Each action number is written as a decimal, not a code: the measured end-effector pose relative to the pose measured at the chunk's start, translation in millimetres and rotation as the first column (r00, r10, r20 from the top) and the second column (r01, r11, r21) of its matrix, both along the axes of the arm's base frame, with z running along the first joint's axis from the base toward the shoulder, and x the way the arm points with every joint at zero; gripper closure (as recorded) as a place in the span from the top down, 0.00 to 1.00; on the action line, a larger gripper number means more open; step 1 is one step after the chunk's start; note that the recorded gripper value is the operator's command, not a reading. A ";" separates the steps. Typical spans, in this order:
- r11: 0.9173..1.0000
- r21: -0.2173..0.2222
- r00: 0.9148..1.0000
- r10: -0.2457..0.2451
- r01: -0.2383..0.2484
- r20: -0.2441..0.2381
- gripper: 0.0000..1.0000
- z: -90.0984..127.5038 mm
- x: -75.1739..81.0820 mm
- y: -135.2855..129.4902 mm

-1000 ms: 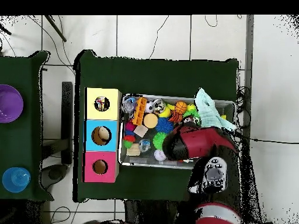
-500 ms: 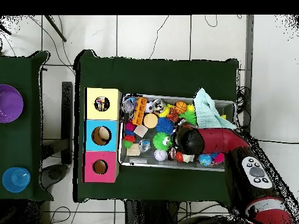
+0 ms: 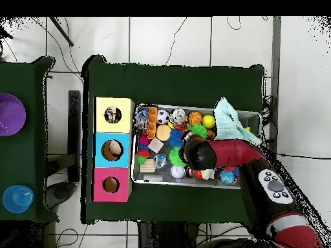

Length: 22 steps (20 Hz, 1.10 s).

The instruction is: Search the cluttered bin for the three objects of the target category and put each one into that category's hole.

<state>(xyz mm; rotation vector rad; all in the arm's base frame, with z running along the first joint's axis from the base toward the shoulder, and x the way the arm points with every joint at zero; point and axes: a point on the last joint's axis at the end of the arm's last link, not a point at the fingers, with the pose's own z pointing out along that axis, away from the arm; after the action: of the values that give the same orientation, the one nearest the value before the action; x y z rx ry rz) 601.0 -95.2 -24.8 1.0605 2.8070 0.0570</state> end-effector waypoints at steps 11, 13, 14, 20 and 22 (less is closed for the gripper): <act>0.998 0.060 0.999 0.000 0.002 -0.032 1.00 -1.3 -5.6 13.0; 0.998 0.065 0.999 0.003 -0.001 -0.033 1.00 -1.4 -5.5 15.6; 0.998 0.070 0.999 0.010 -0.007 -0.034 1.00 -1.1 -4.8 19.5; 0.997 0.076 0.999 0.021 -0.017 -0.047 1.00 0.0 -4.4 25.2; 0.997 0.073 0.998 0.024 -0.020 -0.054 1.00 1.2 -4.8 25.9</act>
<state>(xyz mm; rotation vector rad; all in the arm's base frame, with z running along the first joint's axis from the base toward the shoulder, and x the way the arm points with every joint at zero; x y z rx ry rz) 596.2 -69.4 -23.6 1.0629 2.8863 0.1353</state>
